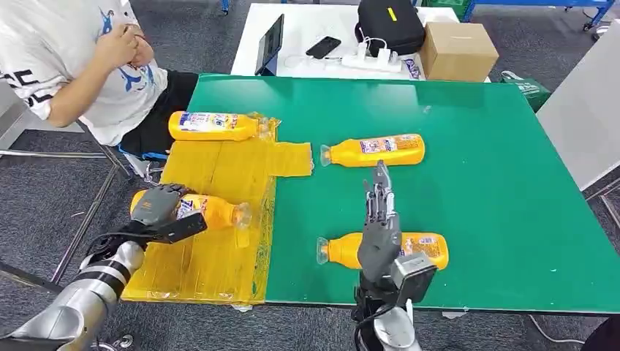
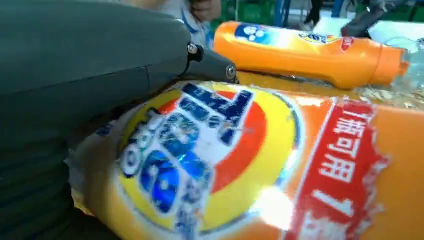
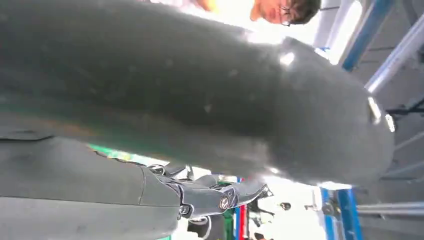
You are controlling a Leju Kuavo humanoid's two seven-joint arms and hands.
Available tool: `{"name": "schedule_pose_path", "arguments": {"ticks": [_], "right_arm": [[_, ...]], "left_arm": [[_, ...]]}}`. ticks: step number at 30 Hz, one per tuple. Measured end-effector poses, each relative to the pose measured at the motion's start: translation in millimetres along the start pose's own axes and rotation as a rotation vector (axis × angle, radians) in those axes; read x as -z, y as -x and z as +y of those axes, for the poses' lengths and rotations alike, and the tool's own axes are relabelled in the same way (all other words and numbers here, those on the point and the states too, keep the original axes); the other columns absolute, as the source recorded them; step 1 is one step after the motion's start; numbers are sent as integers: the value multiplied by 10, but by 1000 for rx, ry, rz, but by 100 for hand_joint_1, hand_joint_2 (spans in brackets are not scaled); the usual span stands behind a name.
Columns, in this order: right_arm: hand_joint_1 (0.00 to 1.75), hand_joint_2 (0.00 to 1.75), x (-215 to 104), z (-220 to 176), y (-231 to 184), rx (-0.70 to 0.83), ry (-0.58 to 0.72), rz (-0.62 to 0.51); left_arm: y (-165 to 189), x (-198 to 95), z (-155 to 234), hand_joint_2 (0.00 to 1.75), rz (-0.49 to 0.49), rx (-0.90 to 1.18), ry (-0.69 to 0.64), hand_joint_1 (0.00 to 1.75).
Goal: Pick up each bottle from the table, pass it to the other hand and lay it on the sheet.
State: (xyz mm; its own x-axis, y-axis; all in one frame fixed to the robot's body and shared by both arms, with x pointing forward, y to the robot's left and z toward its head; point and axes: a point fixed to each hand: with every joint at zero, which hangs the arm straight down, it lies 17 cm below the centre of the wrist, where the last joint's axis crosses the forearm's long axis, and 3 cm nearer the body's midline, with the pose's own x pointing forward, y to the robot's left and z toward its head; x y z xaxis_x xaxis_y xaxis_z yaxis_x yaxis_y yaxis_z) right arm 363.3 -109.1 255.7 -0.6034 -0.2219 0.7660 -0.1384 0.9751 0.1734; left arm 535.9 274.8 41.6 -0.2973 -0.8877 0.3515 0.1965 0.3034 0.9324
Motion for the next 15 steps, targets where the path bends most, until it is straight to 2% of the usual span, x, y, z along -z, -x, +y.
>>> {"name": "schedule_pose_path", "arguments": {"ticks": [7, 15], "right_arm": [[0, 0, -39, 92, 182, 21, -34, 48], [0, 0, -69, 140, 266, 32, -45, 65]], "left_arm": [[-43, -64, -149, 175, -36, -101, 84, 0], [4, -117, -173, 175, -52, -118, 136, 0]]}}
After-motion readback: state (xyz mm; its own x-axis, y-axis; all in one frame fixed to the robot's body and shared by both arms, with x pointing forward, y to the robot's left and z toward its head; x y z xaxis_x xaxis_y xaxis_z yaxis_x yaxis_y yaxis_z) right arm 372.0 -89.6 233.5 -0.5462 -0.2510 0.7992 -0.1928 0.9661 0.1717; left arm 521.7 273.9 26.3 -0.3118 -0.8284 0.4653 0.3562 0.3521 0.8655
